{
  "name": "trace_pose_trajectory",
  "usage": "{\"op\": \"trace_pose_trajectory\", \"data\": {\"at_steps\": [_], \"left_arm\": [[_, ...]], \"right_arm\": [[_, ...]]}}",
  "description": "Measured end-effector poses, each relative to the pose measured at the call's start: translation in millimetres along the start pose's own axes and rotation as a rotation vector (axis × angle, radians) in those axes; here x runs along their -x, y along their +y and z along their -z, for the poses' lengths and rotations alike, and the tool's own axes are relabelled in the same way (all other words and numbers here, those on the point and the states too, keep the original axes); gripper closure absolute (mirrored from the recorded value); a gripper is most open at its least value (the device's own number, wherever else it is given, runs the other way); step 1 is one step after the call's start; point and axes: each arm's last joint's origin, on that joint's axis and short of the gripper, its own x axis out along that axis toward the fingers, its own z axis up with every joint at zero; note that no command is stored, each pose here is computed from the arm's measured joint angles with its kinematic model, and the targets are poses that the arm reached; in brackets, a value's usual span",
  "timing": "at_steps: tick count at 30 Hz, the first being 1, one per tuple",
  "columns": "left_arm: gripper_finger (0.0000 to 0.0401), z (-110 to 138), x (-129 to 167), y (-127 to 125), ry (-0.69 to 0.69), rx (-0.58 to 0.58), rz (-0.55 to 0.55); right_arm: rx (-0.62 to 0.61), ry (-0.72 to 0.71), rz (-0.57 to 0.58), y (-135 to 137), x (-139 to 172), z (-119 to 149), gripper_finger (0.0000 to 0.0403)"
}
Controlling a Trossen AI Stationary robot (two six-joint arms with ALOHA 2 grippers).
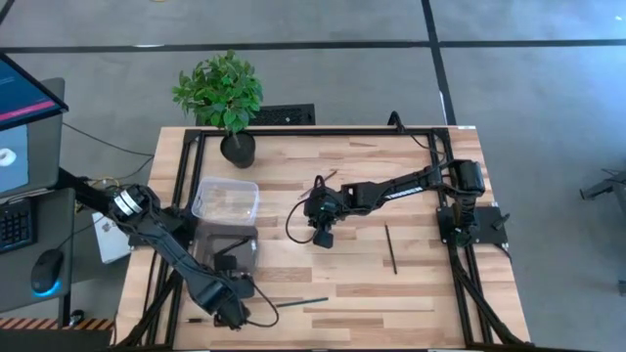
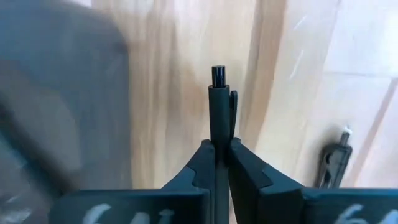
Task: Sort pens & pencils
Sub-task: Put the top black pen into the black bin
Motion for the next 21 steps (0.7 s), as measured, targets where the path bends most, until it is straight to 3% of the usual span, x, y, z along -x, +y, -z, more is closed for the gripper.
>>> {"op": "trace_pose_trajectory", "data": {"at_steps": [8, 12, 16, 21], "left_arm": [[0.0387, 0, 49, 7, 0.044, -0.018, -0.199], [0.0387, -1, 69, 11, 0.001, -0.078, -0.299], [0.0387, -7, 74, 16, -0.062, -0.182, -0.387], [0.0386, -21, 69, 31, -0.060, -0.181, -0.423]], "right_arm": [[0.000, 0.000, 0.000, 0, 0, 0, 0.0331], [0.000, 0.000, 0.000, 0, 0, 0, 0.0331], [0.001, 0.000, 0.000, 0, 0, 0, 0.0331], [0.000, 0.000, 0.000, 0, 0, 0, 0.0331]]}}
